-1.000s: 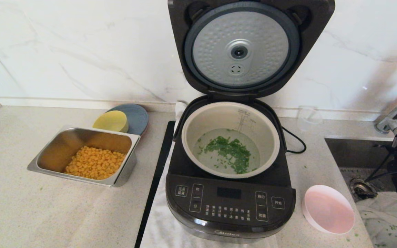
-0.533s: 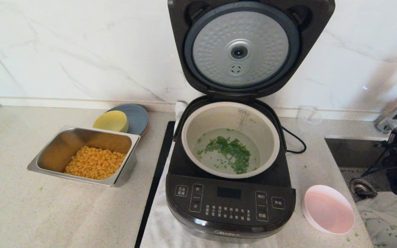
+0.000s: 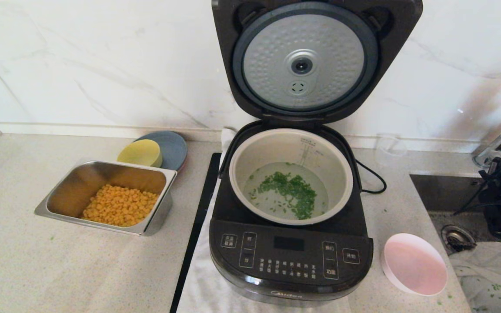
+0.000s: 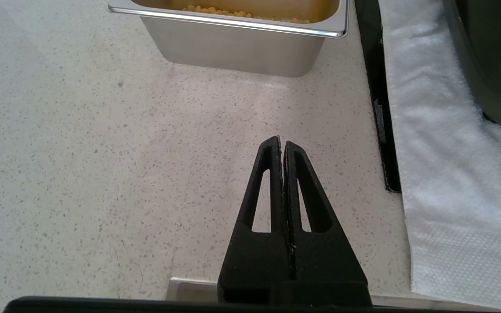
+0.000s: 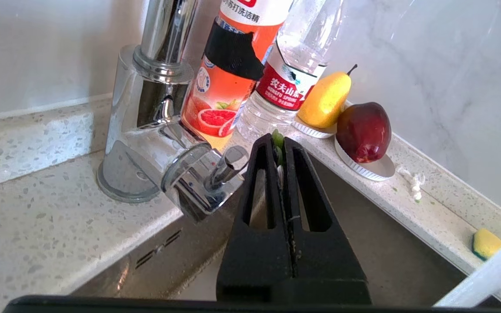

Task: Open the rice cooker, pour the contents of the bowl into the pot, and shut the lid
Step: Turn off the tap

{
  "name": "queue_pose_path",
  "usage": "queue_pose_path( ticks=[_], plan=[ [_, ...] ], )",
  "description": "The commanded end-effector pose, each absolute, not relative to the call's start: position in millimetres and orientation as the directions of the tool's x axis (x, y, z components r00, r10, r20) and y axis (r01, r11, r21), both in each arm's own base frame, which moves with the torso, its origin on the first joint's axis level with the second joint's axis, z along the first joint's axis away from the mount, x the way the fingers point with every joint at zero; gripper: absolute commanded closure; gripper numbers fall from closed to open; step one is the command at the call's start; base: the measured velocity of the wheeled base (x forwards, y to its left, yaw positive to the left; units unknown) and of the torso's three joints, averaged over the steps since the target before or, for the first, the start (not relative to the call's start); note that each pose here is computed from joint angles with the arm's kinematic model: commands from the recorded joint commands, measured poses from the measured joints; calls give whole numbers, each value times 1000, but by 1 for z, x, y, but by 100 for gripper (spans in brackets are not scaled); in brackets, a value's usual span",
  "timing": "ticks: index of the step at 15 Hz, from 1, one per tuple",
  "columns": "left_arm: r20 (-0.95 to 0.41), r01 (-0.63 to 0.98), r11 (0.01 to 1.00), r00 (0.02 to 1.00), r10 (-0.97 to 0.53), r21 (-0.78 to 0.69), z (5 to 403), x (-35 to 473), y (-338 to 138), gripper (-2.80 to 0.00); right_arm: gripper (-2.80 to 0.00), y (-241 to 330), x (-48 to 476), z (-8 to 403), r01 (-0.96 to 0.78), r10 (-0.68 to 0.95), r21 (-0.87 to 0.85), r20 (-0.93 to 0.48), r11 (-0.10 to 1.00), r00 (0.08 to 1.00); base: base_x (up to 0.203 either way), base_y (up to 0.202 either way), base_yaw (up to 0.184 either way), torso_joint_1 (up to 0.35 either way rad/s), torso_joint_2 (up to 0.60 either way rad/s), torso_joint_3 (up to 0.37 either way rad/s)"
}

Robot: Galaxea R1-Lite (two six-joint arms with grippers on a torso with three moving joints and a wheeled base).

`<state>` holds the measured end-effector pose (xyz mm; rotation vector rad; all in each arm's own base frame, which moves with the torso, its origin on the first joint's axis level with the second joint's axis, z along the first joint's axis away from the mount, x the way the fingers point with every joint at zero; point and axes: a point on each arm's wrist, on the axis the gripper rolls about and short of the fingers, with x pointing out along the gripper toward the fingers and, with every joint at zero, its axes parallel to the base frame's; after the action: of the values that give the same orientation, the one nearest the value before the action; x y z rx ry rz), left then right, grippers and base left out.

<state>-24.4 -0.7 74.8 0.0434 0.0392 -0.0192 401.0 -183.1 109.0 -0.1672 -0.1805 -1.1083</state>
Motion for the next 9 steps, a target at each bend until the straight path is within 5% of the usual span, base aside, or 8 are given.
queue_pose_path(
  ticks=[1, 9],
  plan=[
    [-40, 20, 999, 999, -18, 43, 75, -24, -1, 0, 0, -182, 406, 104, 897, -870, -45, 227, 440, 438, 0, 0, 0, 0, 0, 0],
    [-41, 20, 999, 999, -18, 43, 75, -24, -1, 0, 0, -183, 422, 103, 894, -864, -49, 238, 445, 443, 0, 0, 0, 0, 0, 0]
  ],
)
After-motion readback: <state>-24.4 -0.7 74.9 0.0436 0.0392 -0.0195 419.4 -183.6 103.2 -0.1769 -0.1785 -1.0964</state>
